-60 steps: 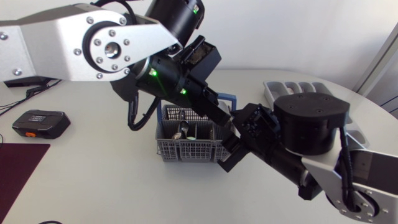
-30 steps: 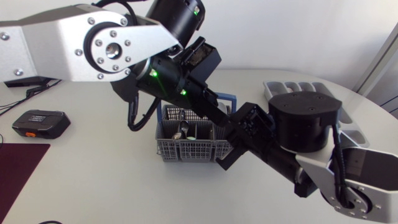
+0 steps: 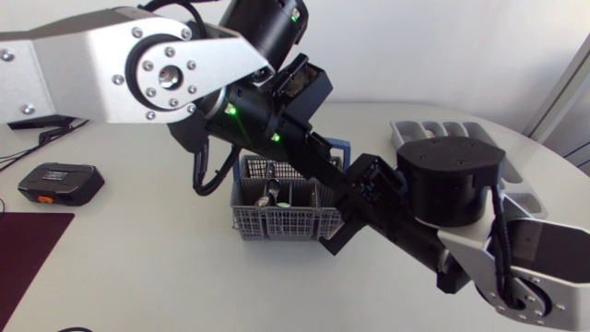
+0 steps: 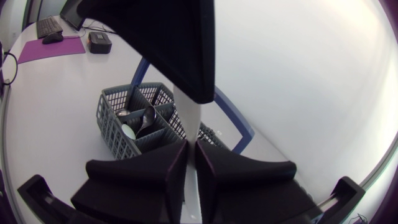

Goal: Unload the cutlery basket into the drawer organizer.

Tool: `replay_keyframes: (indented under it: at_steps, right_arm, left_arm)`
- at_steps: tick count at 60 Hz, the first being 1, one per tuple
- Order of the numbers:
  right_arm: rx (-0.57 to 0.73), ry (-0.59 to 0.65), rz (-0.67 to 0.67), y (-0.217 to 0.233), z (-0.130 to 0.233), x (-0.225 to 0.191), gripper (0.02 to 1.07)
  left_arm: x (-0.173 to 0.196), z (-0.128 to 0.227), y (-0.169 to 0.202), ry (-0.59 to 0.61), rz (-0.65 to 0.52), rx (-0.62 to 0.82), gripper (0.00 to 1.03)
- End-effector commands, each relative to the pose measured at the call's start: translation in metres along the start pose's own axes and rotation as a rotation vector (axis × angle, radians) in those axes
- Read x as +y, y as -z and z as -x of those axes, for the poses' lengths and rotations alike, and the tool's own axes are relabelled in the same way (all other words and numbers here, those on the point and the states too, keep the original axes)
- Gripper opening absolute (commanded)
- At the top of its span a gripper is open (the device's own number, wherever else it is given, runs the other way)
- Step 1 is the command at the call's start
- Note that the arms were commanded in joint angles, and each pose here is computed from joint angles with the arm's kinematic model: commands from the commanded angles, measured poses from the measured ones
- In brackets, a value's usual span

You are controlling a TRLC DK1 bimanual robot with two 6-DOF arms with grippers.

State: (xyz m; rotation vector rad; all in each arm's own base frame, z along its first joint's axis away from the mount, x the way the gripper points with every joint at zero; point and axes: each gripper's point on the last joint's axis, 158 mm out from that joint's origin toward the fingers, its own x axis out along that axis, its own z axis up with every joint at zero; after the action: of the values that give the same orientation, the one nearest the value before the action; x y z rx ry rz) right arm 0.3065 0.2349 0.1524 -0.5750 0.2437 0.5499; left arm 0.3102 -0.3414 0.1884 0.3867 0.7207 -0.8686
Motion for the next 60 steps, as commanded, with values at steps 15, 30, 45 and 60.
replay_keyframes:
  at_steps: [15,30,45,60]
  right_arm:
    - [0.037,-0.062,0.039,0.021,0.007,0.016,0.15]
    - [0.071,-0.096,0.005,0.042,0.010,0.007,0.15]
    - [0.099,-0.140,-0.017,0.059,0.021,-0.009,0.15]
    - [0.156,-0.155,-0.004,0.088,0.030,-0.047,0.15]
  left_arm:
    - [0.011,0.012,-0.023,-0.018,0.022,-0.089,0.51]
    - [0.044,0.026,-0.033,-0.080,0.055,-0.157,0.53]
    - [0.059,0.035,-0.025,-0.113,0.057,-0.157,0.53]
    - [0.062,0.032,0.002,-0.150,-0.023,-0.099,0.54]
